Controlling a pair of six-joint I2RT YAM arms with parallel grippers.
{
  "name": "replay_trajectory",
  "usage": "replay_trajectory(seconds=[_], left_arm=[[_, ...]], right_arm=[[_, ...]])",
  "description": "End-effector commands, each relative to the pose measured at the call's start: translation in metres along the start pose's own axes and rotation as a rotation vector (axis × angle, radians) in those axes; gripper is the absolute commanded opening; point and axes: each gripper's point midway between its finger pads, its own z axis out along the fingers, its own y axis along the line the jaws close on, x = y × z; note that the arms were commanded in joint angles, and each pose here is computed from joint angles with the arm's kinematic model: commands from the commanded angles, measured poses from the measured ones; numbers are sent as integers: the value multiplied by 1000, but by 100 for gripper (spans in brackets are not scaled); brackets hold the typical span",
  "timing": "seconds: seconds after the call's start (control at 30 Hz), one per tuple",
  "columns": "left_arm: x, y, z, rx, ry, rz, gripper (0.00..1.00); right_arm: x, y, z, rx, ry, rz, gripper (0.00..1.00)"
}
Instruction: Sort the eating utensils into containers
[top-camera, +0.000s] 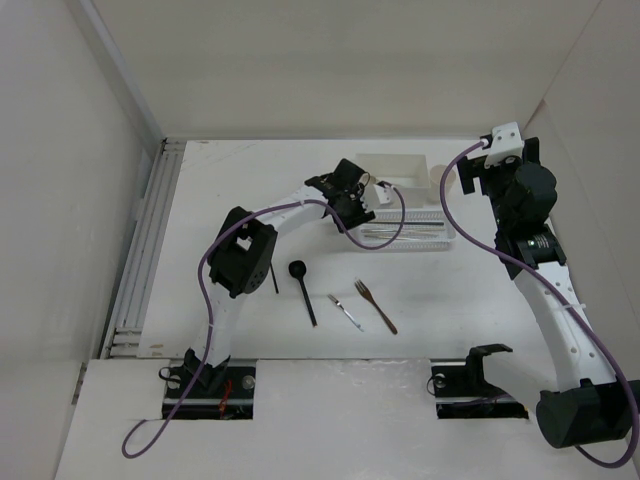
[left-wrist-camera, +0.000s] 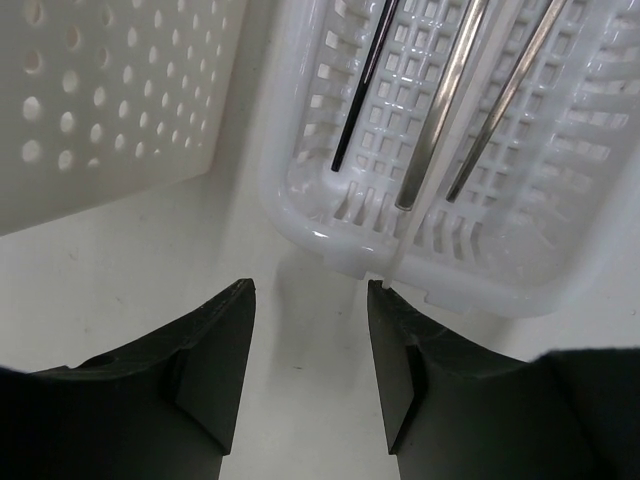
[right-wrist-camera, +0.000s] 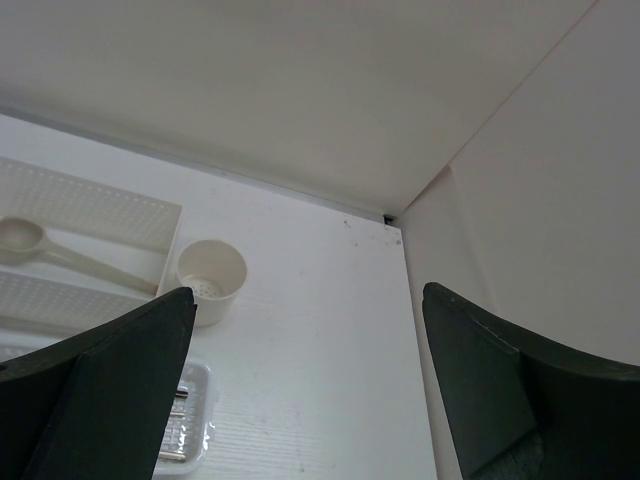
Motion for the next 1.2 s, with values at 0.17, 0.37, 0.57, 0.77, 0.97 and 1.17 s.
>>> replay_trajectory(seconds=[0.17,0.37,0.57,0.77,0.97,1.17], left_arm=[[-55,24,-41,-97,-125,41,46],[-57,14,-42,-61,-122,46,46],[-56,8,-39,-50,-117,43,46],[-78,43,-58,-215,-153,1,44],[-99,32,-79,-96,-211,133,39],[-109,-19,-55,237,-297,318,39]], right_arm=[[-15,-6,0,14,-61,2,100],[-15,-6,0,14,-61,2,100],[-12,-4,3,11,-53,1,100],[-12,-4,3,11,-53,1,100],[-13,-2,3,2,-57,1,100],[-11,5,4,-32,-62,-1,100]])
